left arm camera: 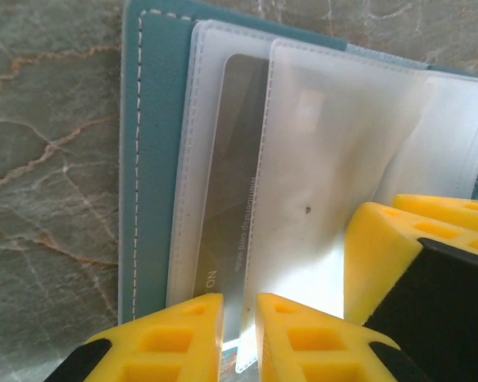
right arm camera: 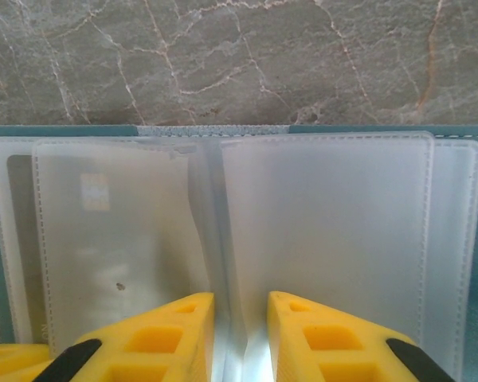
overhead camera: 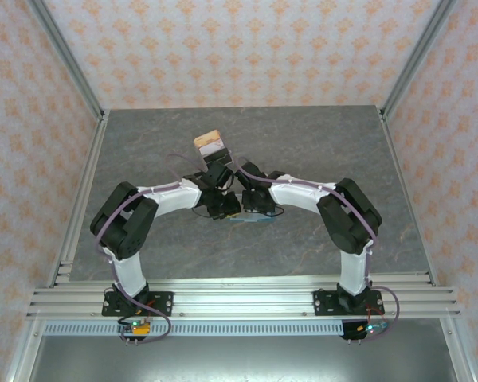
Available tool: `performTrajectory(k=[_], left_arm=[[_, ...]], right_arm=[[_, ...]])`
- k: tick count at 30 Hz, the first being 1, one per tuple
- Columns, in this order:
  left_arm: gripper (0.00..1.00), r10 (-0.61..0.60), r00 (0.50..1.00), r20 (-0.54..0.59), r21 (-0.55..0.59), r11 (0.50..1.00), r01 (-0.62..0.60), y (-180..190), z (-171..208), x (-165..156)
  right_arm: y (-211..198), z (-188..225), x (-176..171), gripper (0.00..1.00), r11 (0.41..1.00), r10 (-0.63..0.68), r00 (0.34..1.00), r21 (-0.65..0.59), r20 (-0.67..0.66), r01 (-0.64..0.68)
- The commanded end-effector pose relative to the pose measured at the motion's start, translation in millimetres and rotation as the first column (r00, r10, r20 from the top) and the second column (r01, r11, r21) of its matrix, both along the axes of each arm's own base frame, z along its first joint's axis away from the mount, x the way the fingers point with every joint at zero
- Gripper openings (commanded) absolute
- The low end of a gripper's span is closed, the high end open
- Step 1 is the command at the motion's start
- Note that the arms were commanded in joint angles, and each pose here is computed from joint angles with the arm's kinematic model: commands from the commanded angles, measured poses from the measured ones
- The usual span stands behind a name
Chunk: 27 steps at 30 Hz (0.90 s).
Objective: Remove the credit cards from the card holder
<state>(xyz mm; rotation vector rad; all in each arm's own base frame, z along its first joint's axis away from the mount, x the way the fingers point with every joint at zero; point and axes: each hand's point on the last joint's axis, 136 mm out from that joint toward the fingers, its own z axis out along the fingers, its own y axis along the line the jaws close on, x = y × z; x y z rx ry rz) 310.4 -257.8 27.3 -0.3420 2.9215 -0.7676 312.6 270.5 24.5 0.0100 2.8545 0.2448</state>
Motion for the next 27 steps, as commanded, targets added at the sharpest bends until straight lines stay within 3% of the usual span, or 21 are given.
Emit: performTrajectory(k=[1,7,14,27], left_arm=[[0.19,-0.027,1.000,0.005,-0.050,0.998,0.027,-13,6,1],[0.18,-0.031,0.999,0.010,-0.073,0.997,0.032,-18,9,3],[0.19,-0.032,0.998,0.045,-0.146,0.989,0.038,-29,23,8],[0.39,-0.119,0.983,0.136,-0.236,0.960,0.149,-73,60,16]], right_arm=[[-11,-10,-9,0.24,0.999,-0.020,0.999,-0.026,-0.037,0.019],[-7,1,-7,0.27,0.999,-0.027,0.999,0.029,-0.031,0.028],[-7,44,3,0.41,0.975,-0.088,0.996,0.208,0.034,0.079],[-53,84,11,0.47,0.933,-0.260,0.951,0.299,0.170,0.202]])
